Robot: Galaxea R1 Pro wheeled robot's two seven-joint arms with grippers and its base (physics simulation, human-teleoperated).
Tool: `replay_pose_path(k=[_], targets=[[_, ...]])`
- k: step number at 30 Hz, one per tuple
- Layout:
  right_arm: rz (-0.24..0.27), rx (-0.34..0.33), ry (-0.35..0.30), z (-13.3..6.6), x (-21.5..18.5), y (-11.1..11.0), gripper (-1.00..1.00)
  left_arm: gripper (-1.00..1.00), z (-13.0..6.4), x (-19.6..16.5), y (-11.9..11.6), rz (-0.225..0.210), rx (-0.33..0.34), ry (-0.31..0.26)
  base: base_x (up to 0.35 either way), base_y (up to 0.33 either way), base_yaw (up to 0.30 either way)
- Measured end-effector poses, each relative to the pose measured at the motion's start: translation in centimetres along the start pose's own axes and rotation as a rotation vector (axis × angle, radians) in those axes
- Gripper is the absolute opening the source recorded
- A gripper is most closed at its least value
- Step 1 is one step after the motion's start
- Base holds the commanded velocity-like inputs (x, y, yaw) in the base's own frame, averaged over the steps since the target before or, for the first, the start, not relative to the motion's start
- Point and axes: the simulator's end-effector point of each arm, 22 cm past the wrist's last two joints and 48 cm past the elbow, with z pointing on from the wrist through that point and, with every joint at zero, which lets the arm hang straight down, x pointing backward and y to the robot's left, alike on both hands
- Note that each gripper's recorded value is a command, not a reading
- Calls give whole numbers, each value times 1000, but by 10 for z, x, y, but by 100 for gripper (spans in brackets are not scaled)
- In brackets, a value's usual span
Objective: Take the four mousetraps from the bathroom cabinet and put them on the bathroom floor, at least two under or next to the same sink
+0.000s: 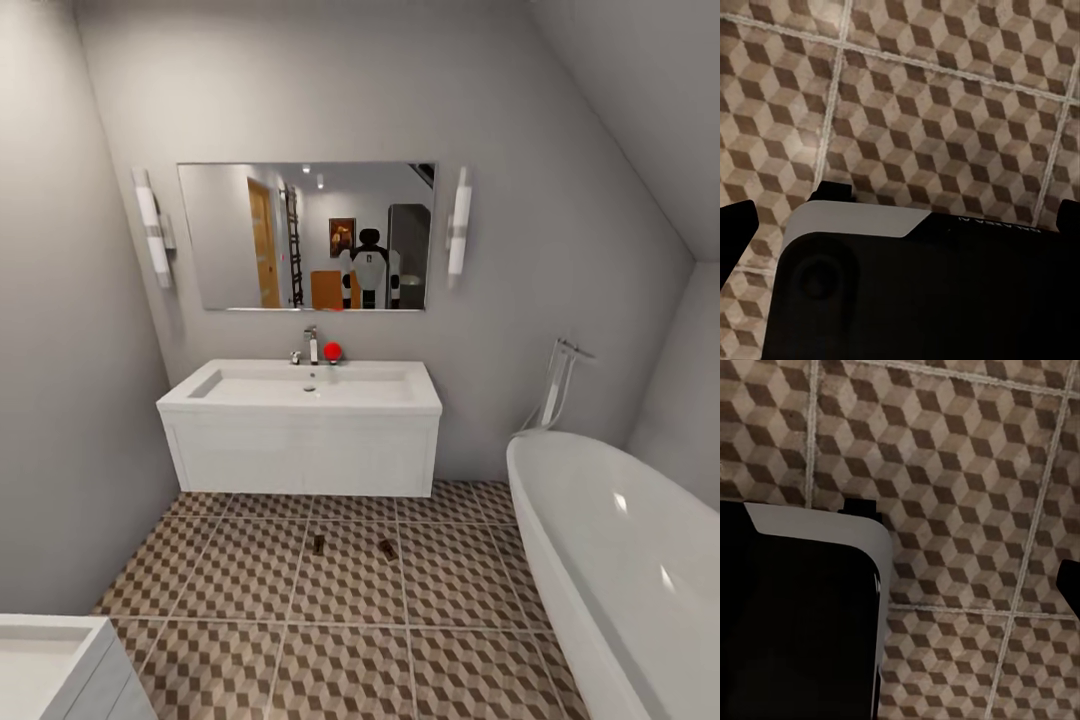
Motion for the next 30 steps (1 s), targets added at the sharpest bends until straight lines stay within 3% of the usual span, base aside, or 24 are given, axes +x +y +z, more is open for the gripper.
replay_pose_path(k=[30], targets=[[0,0,0,-37,-1,-3,100,100,-37,-5,-5,2,15,1,0,0,0]])
